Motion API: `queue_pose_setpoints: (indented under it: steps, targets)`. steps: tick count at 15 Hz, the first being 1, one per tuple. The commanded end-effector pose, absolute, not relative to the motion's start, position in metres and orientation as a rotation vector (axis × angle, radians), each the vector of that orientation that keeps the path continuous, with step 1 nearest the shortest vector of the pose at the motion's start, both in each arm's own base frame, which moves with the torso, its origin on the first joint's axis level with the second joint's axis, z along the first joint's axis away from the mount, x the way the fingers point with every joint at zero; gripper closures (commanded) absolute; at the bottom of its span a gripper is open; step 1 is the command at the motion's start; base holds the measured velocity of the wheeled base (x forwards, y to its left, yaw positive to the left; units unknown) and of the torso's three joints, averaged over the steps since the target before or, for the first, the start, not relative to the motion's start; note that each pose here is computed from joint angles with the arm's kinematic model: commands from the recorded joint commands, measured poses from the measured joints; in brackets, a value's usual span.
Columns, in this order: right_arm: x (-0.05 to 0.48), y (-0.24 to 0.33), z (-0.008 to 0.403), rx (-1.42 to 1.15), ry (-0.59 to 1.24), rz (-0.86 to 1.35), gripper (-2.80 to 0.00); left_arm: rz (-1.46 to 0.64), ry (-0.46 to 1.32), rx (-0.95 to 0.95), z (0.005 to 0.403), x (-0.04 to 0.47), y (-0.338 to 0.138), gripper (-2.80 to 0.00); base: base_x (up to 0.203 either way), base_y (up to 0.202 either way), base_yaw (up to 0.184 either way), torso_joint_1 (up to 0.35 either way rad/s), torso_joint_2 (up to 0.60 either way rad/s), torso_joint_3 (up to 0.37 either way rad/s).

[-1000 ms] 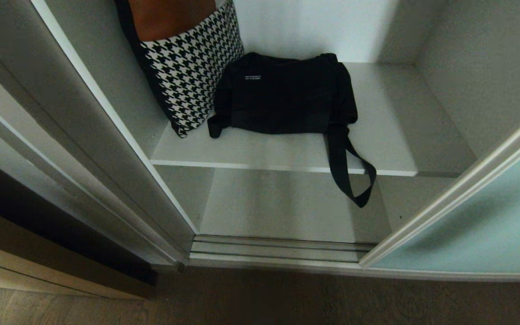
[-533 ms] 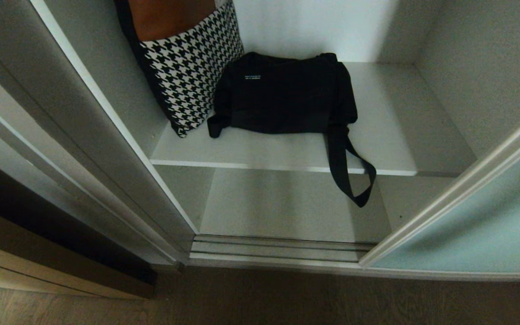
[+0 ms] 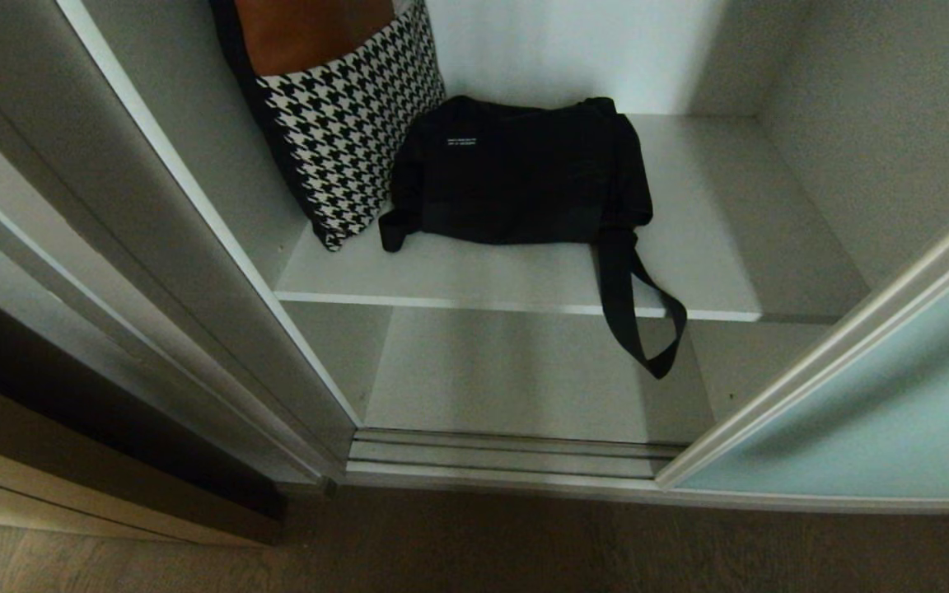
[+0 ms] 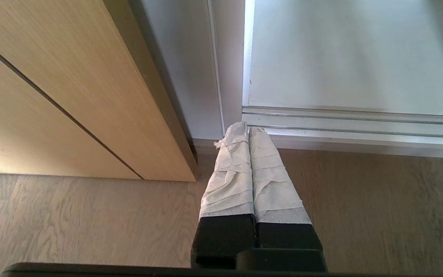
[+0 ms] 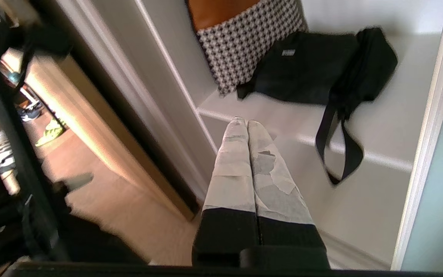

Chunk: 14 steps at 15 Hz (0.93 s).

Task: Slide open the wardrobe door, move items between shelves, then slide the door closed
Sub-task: Open the door, then place the bag on the lower shelf

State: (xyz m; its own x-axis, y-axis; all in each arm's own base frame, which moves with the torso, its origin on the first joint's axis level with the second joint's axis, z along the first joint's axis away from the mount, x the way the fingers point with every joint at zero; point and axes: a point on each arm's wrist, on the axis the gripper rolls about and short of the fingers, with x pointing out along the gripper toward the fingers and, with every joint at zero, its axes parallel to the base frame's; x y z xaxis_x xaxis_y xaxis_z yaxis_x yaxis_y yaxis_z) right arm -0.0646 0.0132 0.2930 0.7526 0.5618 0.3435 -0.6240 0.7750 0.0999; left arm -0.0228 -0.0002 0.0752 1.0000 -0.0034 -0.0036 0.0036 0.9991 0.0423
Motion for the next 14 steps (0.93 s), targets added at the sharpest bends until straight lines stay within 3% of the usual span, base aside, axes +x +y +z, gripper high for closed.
queue_pose_setpoints:
  steps: [1,14]
  targets:
    - [-0.034,0.013,0.309,0.241,-0.263,0.654,0.00,-0.004,0.003,0.043,0.076,-0.023,0.000,0.00,0.000,0.000,0.000,0.000,0.00,0.000]
    - [0.038,0.012,0.355,0.268,-0.200,0.641,0.00,-0.005,0.004,0.043,0.075,-0.023,0.000,0.00,0.000,0.000,0.000,0.000,0.00,0.000]
